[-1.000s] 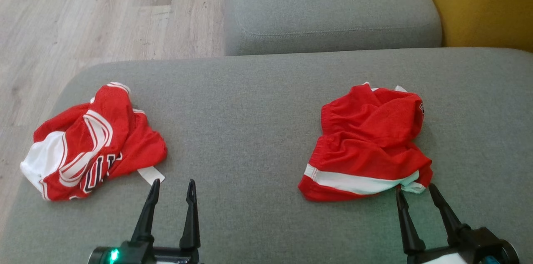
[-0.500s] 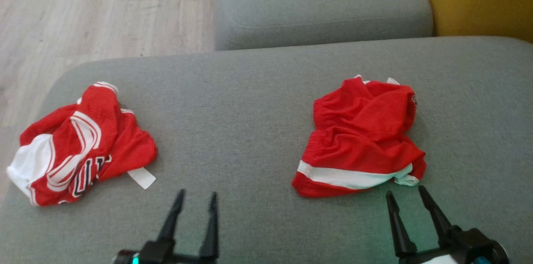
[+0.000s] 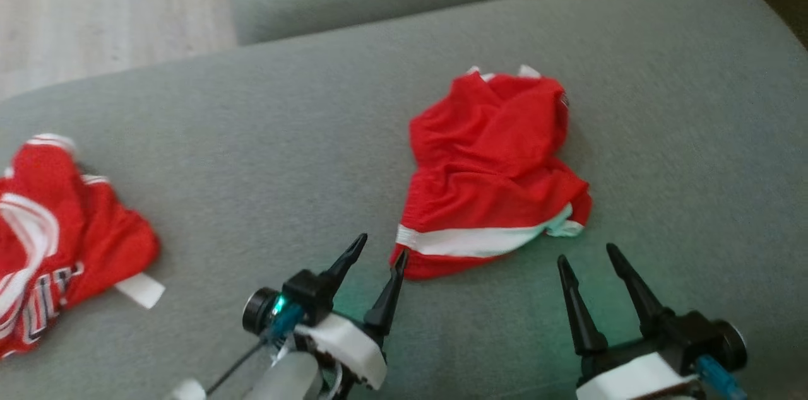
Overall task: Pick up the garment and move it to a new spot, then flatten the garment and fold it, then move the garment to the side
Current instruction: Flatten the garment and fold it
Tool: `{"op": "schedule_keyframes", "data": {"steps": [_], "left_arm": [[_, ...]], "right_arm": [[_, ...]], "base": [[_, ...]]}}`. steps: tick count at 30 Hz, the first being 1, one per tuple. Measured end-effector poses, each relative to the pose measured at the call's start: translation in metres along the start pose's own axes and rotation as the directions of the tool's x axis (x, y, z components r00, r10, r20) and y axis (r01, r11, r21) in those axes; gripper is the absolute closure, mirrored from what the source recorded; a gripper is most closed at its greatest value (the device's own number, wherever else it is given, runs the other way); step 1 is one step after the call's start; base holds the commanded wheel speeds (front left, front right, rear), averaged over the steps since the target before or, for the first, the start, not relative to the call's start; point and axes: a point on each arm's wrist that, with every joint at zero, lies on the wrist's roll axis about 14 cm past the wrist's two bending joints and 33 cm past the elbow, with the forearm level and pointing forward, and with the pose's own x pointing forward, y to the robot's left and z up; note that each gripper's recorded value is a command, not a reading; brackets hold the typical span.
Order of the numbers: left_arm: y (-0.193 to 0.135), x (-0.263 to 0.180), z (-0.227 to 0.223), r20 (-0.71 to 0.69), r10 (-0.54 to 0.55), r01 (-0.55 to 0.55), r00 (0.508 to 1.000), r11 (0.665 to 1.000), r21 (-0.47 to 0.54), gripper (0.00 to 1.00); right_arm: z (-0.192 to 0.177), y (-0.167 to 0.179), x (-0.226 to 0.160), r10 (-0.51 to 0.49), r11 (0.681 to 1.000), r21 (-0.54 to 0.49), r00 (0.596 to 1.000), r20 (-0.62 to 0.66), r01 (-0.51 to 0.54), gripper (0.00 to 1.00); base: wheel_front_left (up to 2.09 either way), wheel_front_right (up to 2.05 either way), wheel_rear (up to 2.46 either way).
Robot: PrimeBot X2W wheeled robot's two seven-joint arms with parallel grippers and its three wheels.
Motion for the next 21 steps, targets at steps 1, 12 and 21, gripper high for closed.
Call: {"op": "schedule_keyframes", "data": {"steps": [1,12,21], "left_arm": [[-0.002,0.005,-0.004,-0.021,-0.015,0.015,1.0,1.0,-0.007,0.0],[-0.011,0.037,-0.036,-0.152,-0.084,0.065,0.985,0.99,-0.124,0.0],[-0.033,0.042,-0.007,-0.055,-0.149,0.136,0.987,0.973,-0.189,1.0]], "right_arm": [[0.0,-0.004,0.0,-0.012,1.0,-0.001,1.0,-0.002,0.012,0.0],[-0.005,-0.028,-0.007,-0.104,0.995,-0.007,0.994,-0.028,0.103,0.0],[-0.002,-0.029,-0.006,-0.103,0.995,-0.009,0.995,-0.017,0.103,0.0]], "base": [[0.0,0.0,0.0],[0.0,0.0,0.0],[0.0,0.0,0.0]]}}
